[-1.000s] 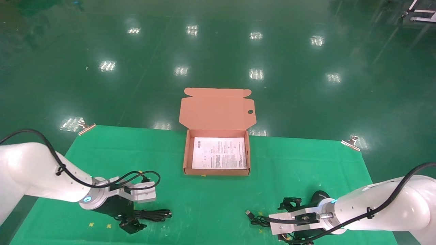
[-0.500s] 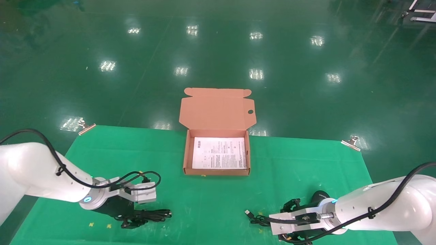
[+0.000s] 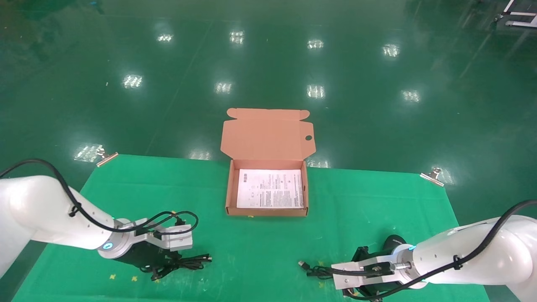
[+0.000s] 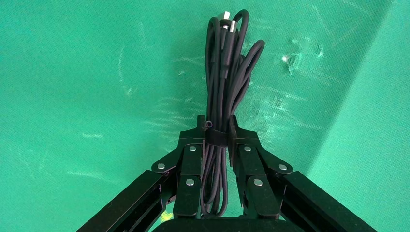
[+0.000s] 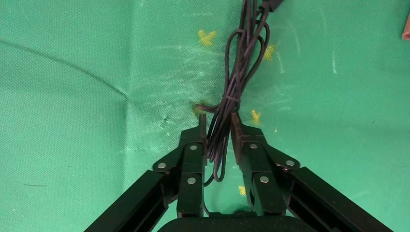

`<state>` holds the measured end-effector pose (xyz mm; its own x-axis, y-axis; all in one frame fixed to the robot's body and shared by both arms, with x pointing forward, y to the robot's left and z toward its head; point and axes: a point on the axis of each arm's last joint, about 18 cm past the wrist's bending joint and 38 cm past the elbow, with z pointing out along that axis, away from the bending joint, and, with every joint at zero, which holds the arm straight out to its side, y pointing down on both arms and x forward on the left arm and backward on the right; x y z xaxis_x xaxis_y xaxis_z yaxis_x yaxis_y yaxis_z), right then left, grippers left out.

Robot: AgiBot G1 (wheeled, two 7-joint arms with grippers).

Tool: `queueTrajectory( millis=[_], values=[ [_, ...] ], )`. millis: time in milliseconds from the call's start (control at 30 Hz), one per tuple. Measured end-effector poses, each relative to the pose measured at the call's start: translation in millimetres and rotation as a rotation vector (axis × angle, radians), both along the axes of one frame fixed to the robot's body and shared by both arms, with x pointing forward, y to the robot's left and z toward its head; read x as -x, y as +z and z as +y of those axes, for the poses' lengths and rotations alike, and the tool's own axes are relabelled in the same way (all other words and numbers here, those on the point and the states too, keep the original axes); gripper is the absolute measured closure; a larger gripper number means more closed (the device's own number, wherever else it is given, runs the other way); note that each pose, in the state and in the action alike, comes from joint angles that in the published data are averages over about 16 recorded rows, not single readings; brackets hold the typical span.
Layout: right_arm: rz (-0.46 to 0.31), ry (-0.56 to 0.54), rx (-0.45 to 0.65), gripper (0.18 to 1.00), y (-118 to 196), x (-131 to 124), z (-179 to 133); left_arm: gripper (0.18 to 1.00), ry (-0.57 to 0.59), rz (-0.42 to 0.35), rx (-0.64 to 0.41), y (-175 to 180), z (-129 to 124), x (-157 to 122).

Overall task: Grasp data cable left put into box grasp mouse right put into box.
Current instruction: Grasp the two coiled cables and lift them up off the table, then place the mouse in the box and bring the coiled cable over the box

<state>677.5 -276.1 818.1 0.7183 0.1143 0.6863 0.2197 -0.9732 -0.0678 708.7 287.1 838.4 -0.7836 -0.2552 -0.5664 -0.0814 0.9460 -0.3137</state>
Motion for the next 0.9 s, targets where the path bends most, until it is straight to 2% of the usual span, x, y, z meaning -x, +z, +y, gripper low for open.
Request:
queueTrajectory(
  millis=[167, 500, 700, 900],
  values=[
    [0.0, 0.0, 0.0, 0.918, 0, 0, 0, 0.895, -0.001, -0.003, 0.0, 1, 0, 0],
    [-0.033, -0.005, -0.012, 0.973, 16, -1, -3, 0.921, -0.04, -0.077, -0.027, 25, 0, -2],
    [-0.115, -0.021, -0.044, 0.98, 55, -2, -10, 0.922, -0.067, -0.174, -0.061, 58, 1, -3],
    [-0.259, -0.033, -0.094, 0.981, 117, -2, -15, 0.924, -0.074, -0.287, -0.087, 96, -3, -2]
  ],
)
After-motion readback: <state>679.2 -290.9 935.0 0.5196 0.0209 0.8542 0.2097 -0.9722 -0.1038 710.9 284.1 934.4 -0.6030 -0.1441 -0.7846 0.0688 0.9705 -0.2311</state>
